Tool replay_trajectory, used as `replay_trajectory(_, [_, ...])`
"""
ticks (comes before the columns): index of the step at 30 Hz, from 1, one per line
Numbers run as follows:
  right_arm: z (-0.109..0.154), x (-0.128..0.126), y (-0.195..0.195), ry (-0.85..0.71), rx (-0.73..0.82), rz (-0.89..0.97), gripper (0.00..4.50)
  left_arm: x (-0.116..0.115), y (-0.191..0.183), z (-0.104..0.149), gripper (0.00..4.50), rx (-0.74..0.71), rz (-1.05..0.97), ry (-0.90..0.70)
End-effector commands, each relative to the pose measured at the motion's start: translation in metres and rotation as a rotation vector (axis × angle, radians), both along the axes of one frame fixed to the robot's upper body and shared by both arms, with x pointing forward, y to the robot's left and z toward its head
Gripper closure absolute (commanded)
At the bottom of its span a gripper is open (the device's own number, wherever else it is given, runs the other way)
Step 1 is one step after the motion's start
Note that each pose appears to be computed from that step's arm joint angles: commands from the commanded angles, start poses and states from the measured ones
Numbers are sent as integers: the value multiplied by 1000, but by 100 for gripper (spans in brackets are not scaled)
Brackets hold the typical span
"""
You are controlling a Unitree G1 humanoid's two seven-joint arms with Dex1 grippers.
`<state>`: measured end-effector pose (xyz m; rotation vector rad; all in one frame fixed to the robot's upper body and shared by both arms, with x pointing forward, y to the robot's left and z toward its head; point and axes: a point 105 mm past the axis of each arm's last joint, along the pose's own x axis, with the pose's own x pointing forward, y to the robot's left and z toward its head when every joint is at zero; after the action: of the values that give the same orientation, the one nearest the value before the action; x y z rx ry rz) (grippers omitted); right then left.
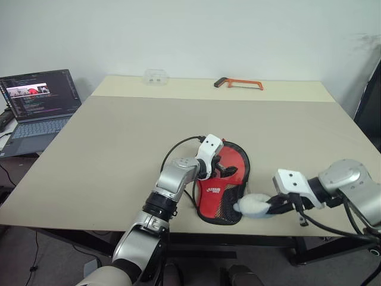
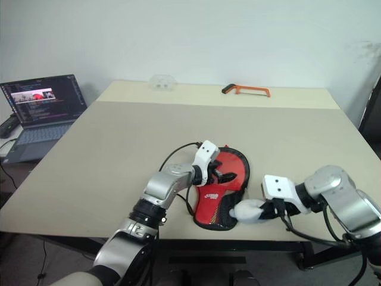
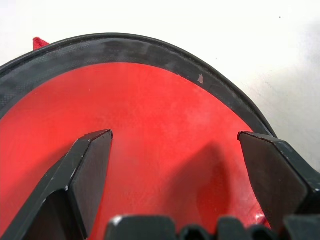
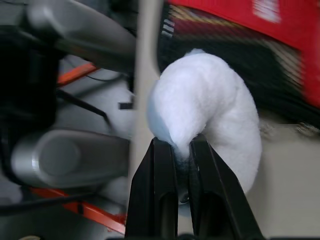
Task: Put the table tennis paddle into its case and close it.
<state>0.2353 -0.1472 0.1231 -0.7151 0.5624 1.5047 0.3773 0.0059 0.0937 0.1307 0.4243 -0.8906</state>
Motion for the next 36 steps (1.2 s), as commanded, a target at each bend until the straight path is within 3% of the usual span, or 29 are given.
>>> replay_trajectory(1, [5, -30, 15, 72, 53, 164, 450, -11, 8, -44, 11, 82, 15, 142])
replay_trajectory(6, [2, -59, 22, 167, 82, 267, 450, -11, 8, -45, 11, 91, 6, 144])
replay_trajectory(11, [-4, -69, 26, 197, 89, 288, 450, -11, 8, -45, 11, 97, 0, 142])
replay_trajectory(19, [-6, -65, 25, 199, 91, 280, 450, -8, 13, -44, 11, 107, 5, 138])
replay_trajectory(28, [0, -23, 4, 147, 88, 63, 450, -11, 13, -42, 11, 94, -1, 136])
replay_trajectory(36, [5, -11, -20, 181, 77, -33, 187, -16, 27, -1, 11, -52, -67, 43])
